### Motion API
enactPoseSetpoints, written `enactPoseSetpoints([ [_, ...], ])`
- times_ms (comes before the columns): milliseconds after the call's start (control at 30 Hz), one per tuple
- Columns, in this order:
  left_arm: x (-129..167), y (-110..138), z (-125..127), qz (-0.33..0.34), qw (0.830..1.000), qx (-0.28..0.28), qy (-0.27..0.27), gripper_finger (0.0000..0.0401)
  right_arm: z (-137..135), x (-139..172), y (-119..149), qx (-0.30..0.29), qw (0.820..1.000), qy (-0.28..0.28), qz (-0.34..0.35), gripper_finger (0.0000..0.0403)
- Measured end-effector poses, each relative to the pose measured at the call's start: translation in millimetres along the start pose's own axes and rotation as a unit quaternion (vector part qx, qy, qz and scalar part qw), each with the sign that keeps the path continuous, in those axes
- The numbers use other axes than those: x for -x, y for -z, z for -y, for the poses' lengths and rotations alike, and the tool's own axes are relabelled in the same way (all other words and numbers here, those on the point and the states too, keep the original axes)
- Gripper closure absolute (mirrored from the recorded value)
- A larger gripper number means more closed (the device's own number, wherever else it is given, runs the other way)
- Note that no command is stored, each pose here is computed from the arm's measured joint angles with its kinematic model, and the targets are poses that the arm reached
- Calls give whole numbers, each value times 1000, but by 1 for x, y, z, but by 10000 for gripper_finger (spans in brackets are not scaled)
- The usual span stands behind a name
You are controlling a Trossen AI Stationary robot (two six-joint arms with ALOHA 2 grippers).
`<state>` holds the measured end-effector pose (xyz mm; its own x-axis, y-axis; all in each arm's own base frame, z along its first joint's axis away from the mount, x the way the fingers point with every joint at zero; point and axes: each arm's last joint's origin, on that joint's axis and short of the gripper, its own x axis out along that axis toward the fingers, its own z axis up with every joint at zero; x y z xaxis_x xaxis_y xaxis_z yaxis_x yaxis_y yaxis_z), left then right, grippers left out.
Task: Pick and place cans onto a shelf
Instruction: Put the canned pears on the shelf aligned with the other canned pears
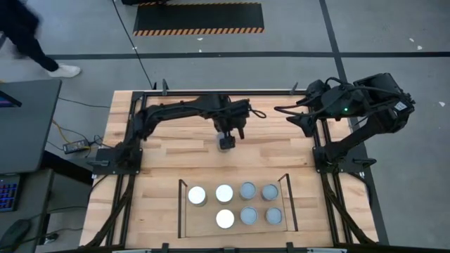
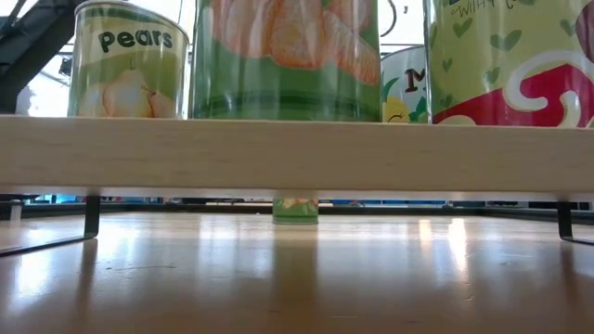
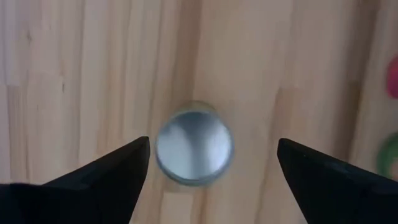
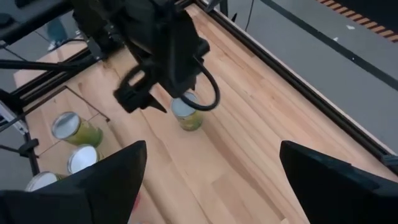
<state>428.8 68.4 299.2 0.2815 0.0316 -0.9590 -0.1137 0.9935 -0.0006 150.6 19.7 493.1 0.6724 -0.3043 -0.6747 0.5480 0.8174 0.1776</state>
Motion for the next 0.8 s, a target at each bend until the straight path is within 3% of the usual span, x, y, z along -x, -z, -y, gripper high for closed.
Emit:
enactPoseSetpoints([
  [233,-25,7,-14,-1,999,-32,23,41,-2,-5,-2,-5,1000,16,6,27],
  [467,-42,11,-23,-2,999,-21,40,41,-2,-15,-7,-14,999,37,2,27],
  [800,-43,12,-27,-4,999,17,40,41,3,-20,-12,-16,998,57,2,27],
])
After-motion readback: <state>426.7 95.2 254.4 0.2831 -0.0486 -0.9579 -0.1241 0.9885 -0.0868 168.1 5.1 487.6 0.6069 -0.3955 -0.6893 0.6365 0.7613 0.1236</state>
